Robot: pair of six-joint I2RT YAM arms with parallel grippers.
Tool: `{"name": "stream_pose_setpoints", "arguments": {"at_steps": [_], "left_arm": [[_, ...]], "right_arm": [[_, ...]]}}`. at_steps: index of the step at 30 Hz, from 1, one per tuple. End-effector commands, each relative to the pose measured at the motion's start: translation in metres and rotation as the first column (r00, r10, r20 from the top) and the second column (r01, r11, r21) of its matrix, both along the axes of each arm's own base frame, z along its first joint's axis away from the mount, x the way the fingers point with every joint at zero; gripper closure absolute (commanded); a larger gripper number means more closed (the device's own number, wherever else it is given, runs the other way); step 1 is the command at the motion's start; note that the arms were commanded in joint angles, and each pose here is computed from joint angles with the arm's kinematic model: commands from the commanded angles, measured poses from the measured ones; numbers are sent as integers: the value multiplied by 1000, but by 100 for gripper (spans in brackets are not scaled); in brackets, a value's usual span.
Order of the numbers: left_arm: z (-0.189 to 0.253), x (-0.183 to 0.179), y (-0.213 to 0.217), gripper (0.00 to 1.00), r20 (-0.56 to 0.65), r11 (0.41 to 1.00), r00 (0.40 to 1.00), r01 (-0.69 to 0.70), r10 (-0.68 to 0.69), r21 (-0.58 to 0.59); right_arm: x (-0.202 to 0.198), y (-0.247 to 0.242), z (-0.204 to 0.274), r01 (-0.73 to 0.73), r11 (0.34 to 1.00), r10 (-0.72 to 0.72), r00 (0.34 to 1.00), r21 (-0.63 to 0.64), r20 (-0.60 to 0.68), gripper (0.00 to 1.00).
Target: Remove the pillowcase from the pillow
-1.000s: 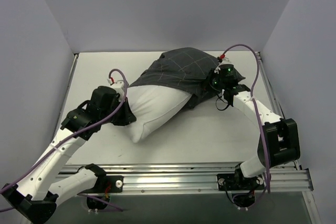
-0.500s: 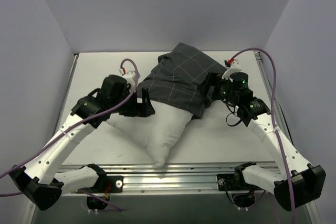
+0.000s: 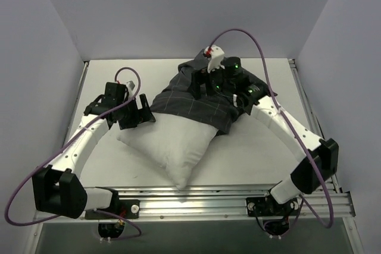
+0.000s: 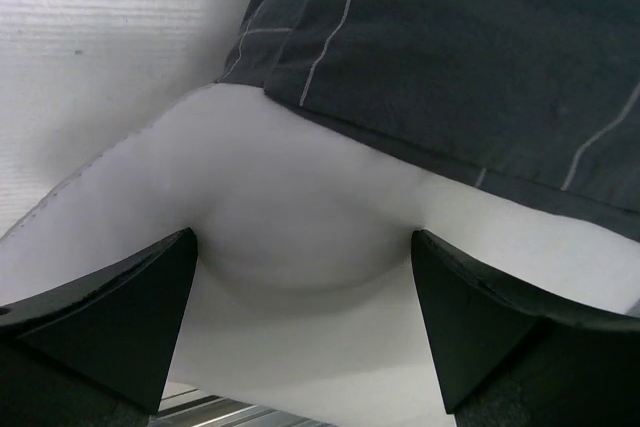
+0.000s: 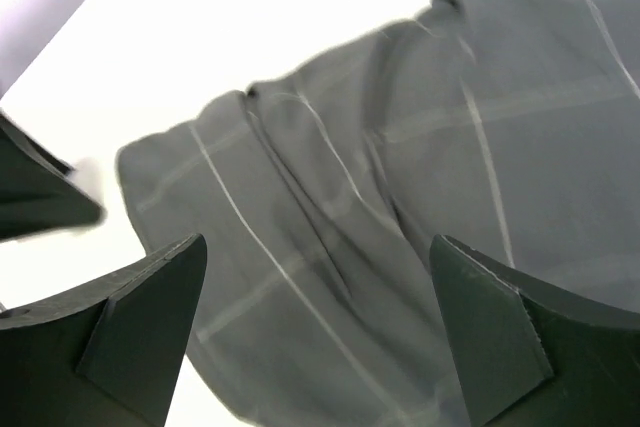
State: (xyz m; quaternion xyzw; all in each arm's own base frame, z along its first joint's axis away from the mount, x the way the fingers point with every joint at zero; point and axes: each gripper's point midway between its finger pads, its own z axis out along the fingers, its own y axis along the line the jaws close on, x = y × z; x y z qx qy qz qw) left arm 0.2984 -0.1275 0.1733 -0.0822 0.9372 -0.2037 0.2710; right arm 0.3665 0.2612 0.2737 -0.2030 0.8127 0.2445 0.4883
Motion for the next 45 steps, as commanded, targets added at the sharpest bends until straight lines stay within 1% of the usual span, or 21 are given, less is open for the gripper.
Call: {"name": "stream_pose_setpoints", "arguments": {"at_steps": [1,3,5,6,8,9,12,13,17,20,21,23,24,25,31,34,35,38,40,42,45], "left_arm": [[-13,10,-6,4,23,999,999,37,-36,-39],[-18,10,-10,14,21,997,998,53,-52,-60],[-25,7,-11,24,15,996,998,61,-60,-67],[-25,6,-13,35,17,995,998,68,-67,-74],[-24,4,-15,49,30,993,997,77,-74,-88],[-23,3,-16,64,35,993,996,82,-79,-90],[-15,3,-15,91,62,992,995,88,-83,-87],[-12,3,-15,96,70,992,994,90,-85,-85],[1,4,-9,98,102,995,992,81,-75,-55],[16,4,-6,98,136,996,988,75,-68,-41],[25,6,-4,98,156,997,986,73,-67,-34],[35,3,0,98,168,998,984,67,-63,-17],[43,4,3,98,188,998,981,56,-54,-4],[52,2,5,98,200,999,978,51,-50,3],[103,-13,26,98,296,998,955,-13,-5,57],[121,-28,39,98,331,995,943,-56,26,83],[130,-31,42,98,351,994,936,-71,36,86],[146,-49,56,98,384,988,921,-116,67,106],[151,-63,67,98,398,980,913,-156,94,126],[158,-74,80,98,424,968,897,-205,127,144],[155,-87,97,98,421,945,892,-266,167,190]], "right_arm": [[7,43,21,-158,987,160,981,-35,109,11],[16,60,3,-201,975,209,973,-91,97,11],[16,81,8,-248,962,261,958,-110,119,11],[20,90,-10,-270,952,285,954,-145,93,10],[19,110,-7,-310,937,329,938,-161,110,10],[22,118,-27,-329,923,350,934,-200,79,10],[27,137,-49,-354,896,380,924,-267,49,10],[29,138,-56,-352,892,377,925,-284,36,10],[36,136,-90,-356,864,371,928,-355,-28,15],[37,125,-115,-354,836,356,931,-419,-78,32],[37,119,-124,-351,825,343,934,-444,-102,47],[46,103,-132,-298,819,284,953,-490,-106,71],[51,96,-132,-273,821,257,961,-501,-101,91],[59,82,-137,-241,823,217,970,-514,-107,98],[105,10,-112,28,852,-44,999,-523,-19,100],[137,-52,-91,250,839,-263,964,-483,42,100],[151,-89,-84,353,801,-366,928,-484,71,100],[165,-143,-70,509,750,-529,845,-424,79,100],[174,-195,-66,633,668,-662,745,-392,75,100],[175,-239,-61,719,573,-754,650,-393,89,100],[173,-272,-58,786,510,-826,561,-349,57,100]]}}
